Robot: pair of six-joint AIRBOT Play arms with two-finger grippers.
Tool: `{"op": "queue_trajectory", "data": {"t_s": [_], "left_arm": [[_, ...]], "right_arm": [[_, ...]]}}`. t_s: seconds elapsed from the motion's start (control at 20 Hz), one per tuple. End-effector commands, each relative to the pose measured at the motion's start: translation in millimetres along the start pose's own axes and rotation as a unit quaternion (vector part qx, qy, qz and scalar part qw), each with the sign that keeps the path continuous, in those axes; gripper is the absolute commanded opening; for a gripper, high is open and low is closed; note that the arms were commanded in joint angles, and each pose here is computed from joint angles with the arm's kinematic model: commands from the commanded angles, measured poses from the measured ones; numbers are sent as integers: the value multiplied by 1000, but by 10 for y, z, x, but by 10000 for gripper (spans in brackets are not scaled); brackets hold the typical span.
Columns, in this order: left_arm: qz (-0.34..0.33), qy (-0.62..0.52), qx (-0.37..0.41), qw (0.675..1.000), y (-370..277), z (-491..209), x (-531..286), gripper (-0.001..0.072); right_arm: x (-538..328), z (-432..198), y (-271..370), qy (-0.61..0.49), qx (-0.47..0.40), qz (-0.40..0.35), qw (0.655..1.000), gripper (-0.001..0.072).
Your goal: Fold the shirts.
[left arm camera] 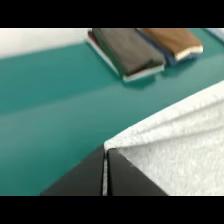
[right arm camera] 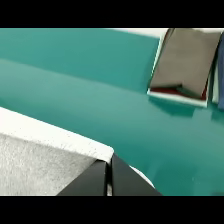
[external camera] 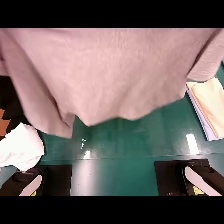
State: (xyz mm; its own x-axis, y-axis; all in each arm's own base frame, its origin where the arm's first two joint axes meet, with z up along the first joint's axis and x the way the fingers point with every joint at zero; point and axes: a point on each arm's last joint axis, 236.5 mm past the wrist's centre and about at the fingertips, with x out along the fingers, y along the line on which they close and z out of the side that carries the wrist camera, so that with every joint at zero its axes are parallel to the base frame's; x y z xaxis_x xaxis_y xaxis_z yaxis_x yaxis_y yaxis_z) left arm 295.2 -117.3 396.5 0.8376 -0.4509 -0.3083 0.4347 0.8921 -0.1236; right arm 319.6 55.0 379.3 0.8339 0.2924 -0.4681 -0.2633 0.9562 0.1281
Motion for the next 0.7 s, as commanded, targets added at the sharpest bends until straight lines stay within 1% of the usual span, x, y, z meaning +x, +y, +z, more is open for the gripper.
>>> {"op": "queue_trajectory", "data": {"t_s": [0.0, 0.15, 0.25, 0.4, 0.5, 0.55, 0.6, 0.65], "left_arm": [[-9, 139, -36, 990, 229, -906, 670, 21], [-10, 269, -71, 960, 520, -2030, 1354, 22], [-7, 305, -64, 950, 718, -2531, 1739, 22], [15, 294, -65, 953, 1007, -2783, 2245, 22], [34, 260, -55, 963, 1169, -2720, 2469, 22], [44, 239, -52, 969, 1230, -2633, 2533, 23], [52, 222, -50, 972, 1286, -2539, 2556, 31], [56, 211, -52, 974, 1331, -2435, 2554, 267]], "right_arm": [[690, -363, -228, 119, 45, 12, 992, 11], [1599, -955, -321, 250, 69, 42, 965, 12], [2171, -1332, -341, 307, 82, 55, 947, 12], [2853, -1771, -364, 345, 98, 63, 931, 13], [3126, -1877, -393, 339, 105, 61, 933, 14], [3205, -1866, -399, 330, 110, 62, 936, 28], [3263, -1811, -401, 314, 115, 64, 940, 209], [3287, -1720, -443, 295, 122, 62, 946, 387]]}}
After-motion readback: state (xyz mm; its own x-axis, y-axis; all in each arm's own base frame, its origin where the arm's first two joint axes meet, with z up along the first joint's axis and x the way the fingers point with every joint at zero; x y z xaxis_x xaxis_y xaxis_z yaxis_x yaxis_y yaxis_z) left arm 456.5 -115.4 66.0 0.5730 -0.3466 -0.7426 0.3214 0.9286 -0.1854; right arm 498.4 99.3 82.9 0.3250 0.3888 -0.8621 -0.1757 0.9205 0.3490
